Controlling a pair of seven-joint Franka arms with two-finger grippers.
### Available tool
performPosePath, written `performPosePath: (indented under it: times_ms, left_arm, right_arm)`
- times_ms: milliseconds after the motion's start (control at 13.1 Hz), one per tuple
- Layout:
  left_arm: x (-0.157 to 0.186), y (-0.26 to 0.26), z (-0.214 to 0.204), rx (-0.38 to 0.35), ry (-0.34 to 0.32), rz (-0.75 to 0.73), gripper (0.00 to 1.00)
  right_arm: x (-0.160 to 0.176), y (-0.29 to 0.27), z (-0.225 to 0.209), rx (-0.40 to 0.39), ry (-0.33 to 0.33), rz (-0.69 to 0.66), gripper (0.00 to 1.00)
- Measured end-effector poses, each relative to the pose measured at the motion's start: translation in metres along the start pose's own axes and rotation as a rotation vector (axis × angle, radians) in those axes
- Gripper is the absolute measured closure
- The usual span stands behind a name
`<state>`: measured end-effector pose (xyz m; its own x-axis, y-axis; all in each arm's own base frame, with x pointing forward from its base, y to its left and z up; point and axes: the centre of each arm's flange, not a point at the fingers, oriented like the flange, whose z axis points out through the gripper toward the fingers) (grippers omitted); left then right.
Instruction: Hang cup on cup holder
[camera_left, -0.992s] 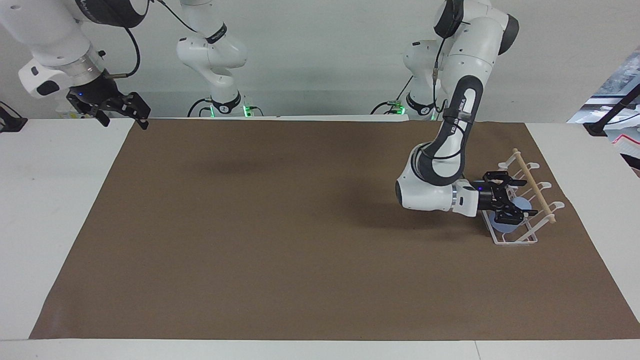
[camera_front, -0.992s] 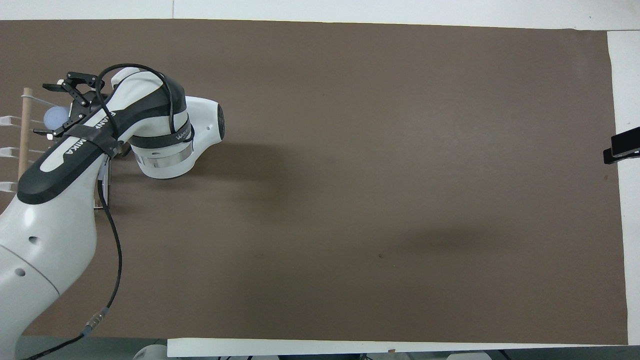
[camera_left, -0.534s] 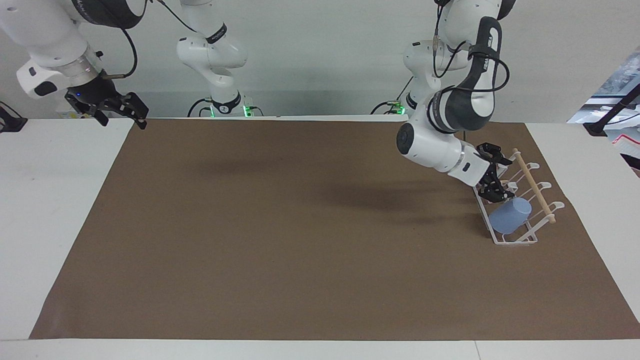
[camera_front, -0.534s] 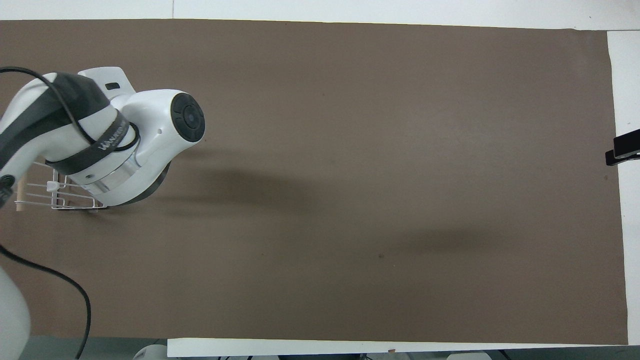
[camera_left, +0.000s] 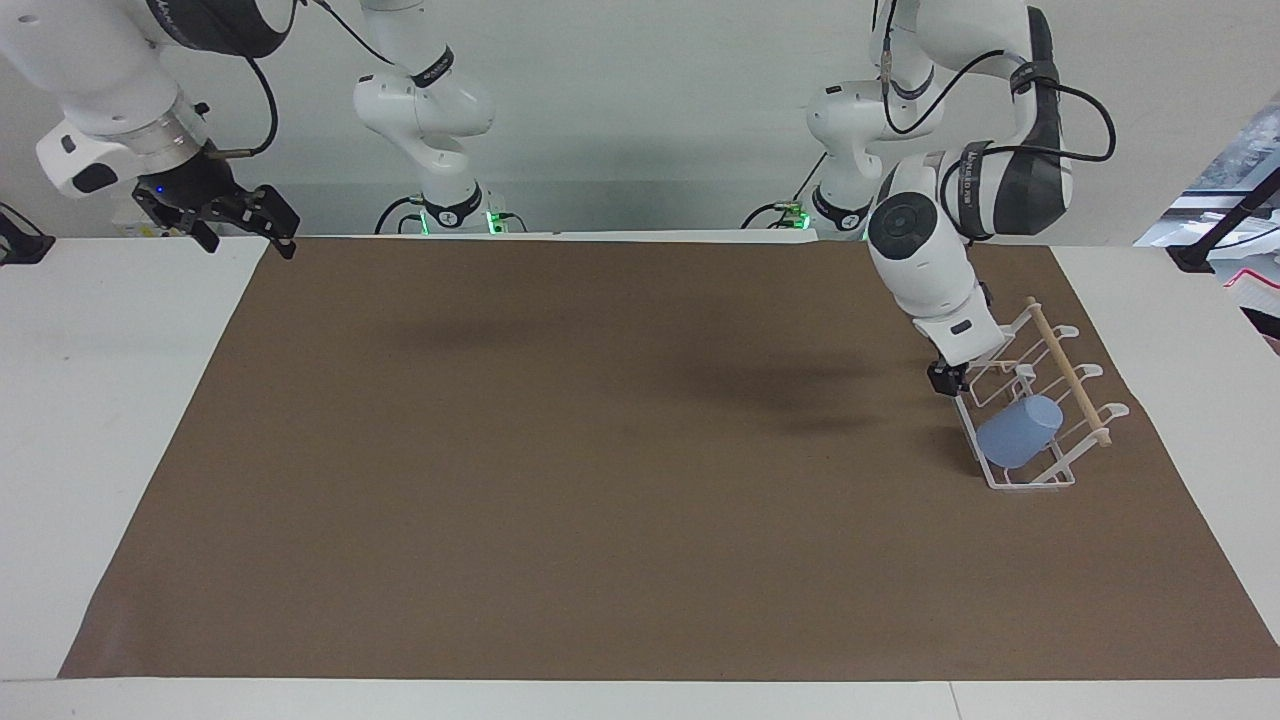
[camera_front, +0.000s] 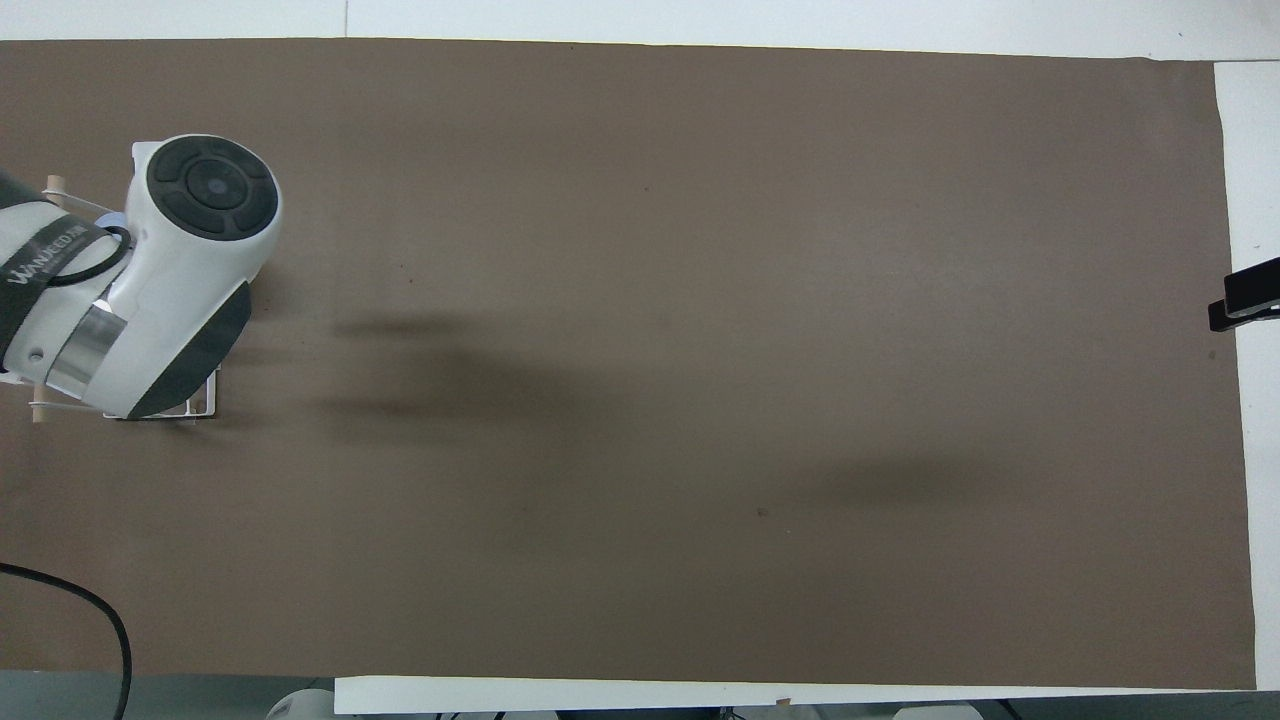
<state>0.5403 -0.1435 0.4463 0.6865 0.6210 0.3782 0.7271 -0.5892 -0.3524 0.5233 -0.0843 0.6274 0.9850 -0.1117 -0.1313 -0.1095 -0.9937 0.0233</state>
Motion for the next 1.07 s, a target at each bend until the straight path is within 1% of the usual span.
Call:
performPosePath:
  times_ms: [153,229,381,534,686,839,915,1068]
  left_arm:
    - [0.001,-0.011,-0.016,-0.075,-0.115,0.139,0.01]
    - [0.006,-0.022,-0.025,-0.118,-0.150,0.215,0.01]
    - [0.025,-0.050,-0.040,-0.205,-0.198,0.375,0.01]
    - [0.049,-0.082,-0.044,-0.274,-0.222,0.528,0.01]
    - [0.072,-0.105,-0.049,-0.335,-0.241,0.620,0.01]
    - [0.090,-0.120,-0.068,-0.394,-0.236,0.742,0.01]
    - [0.097,-0.126,-0.080,-0.412,-0.248,0.794,0.01]
    - [0.107,-0.131,-0.103,-0.451,-0.281,0.842,0.01]
  right_arm:
    - [0.000,0.000,0.000,0.000,0.000,0.000,0.00]
    - [0.000,0.000,0.000,0.000,0.000,0.000,0.00]
    - [0.000,0.000,0.000,0.000,0.000,0.000,0.00]
    - [0.000,0.000,0.000,0.000,0.000,0.000,0.00]
    - [0.000,0.000,0.000,0.000,0.000,0.000,0.00]
    - [0.000,0.000,0.000,0.000,0.000,0.000,0.00]
    - [0.000,0.000,0.000,0.000,0.000,0.000,0.00]
    - [0.000,0.000,0.000,0.000,0.000,0.000,0.00]
